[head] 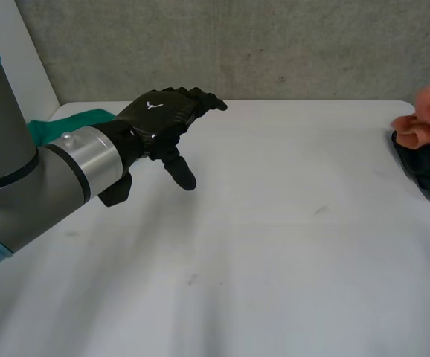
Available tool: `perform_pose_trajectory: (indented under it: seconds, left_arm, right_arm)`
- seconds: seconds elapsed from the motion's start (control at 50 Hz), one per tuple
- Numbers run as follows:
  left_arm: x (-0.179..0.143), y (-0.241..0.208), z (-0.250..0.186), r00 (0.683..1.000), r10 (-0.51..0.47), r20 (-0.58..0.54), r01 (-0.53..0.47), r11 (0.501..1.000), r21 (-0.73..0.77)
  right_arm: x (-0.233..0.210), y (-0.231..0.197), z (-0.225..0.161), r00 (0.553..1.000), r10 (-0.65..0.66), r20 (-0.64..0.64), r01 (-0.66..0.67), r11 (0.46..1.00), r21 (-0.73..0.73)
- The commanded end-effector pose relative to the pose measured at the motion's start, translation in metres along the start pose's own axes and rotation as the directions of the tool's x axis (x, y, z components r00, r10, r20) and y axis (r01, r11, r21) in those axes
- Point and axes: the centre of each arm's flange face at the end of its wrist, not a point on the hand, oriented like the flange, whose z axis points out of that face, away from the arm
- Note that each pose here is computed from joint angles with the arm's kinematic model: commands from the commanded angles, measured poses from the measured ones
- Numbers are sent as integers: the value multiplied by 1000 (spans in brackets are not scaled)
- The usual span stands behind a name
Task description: Fold the laundry.
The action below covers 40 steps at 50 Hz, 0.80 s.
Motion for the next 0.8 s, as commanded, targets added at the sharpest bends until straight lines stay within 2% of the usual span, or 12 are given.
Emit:
perform_pose_trajectory:
  seconds: [0.02,0.1,0.22,0.3,0.38,0.46,0.5,0.54,0.56,0.62,0.7,0.8]
  left_arm:
    - [1,4,1,1000,4,18,-4,1000,6]
    - [0,5,2,1000,3,20,-3,1000,3]
    - [1,5,3,1000,1,20,-1,1000,1]
    - [0,5,2,1000,2,21,-2,1000,3]
    - [1,3,2,1000,4,20,-4,1000,9]
    - [0,1,1,1000,5,22,-6,1000,14]
    - [0,1,1,1000,5,22,-6,1000,14]
    - [-1,0,1,1000,6,25,-7,1000,17]
    - [-1,0,1,1000,7,26,-7,1000,19]
    - [-3,-2,1,1000,8,31,-9,1000,24]
    - [-5,-6,0,999,11,39,-13,999,40]
    - [-21,-14,0,992,22,127,-33,996,84]
  right_arm:
    - [9,50,-46,1000,24,20,-22,995,-101]
    - [5,50,-58,998,37,53,-30,992,-123]
    - [28,12,-71,999,52,2,-51,984,-170]
    - [54,-28,-80,995,51,-86,-68,974,-217]
    - [84,-65,-87,977,-15,-214,-43,963,-265]
    - [95,-98,-93,950,-103,-293,-7,936,-351]
    - [97,-124,-93,928,-210,-308,68,908,-415]
    - [99,-141,-92,899,-297,-321,127,880,-458]
    - [101,-157,-91,864,-372,-339,173,853,-493]
    - [90,-181,-77,823,-431,-370,211,836,-507]
    - [29,-221,-33,854,-367,-369,209,891,-403]
    - [-57,-247,-3,952,-136,-275,59,961,-270]
